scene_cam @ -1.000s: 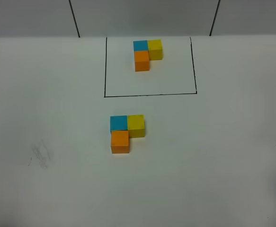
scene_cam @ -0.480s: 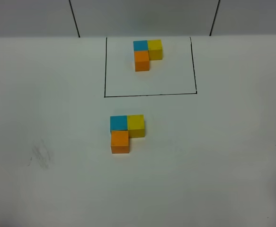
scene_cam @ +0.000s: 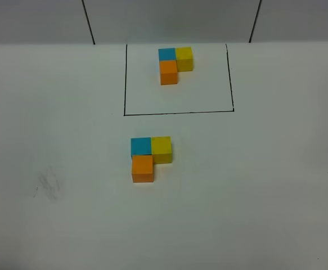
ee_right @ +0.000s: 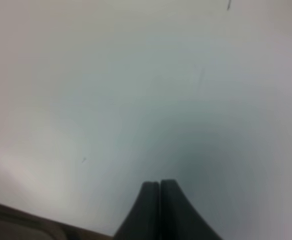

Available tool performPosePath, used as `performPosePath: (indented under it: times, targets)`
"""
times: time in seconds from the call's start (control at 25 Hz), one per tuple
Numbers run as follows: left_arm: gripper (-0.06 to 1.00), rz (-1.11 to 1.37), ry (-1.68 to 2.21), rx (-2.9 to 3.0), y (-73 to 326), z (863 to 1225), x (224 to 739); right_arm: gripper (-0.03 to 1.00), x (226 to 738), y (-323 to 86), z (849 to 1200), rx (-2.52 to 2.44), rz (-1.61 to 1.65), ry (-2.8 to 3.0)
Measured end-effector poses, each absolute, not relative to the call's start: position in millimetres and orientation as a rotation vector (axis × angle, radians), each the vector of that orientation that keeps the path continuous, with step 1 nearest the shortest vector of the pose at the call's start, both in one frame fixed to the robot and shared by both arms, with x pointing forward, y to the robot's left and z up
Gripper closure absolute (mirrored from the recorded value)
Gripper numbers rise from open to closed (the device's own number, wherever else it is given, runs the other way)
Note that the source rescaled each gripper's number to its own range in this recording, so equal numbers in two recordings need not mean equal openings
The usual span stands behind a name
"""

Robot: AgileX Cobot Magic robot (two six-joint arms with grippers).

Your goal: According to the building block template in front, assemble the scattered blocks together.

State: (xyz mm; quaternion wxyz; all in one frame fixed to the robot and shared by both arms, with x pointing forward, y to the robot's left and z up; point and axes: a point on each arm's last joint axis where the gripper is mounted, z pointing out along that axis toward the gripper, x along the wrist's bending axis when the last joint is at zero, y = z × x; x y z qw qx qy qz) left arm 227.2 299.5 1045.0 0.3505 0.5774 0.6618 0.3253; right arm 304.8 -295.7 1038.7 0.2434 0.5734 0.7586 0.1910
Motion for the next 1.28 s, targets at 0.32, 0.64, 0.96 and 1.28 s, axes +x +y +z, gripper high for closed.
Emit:
performPosePath:
  times: [0.32,0.64,0.96,1.28]
  targets:
    - [0.94,0.842,1.714,1.495,300,1045,227,0.97,272,-304,1049,1.524,0.645,1.837]
    - [0.94,0.842,1.714,1.495,300,1045,227,0.97,255,-305,1052,1.504,0.692,1.702]
    - [0.94,0.842,1.714,1.495,300,1045,227,0.97,236,-305,1053,1.435,0.764,1.613]
    - [0.94,0.842,1.714,1.495,300,1045,227,0.97,232,-305,1053,1.418,0.780,1.592]
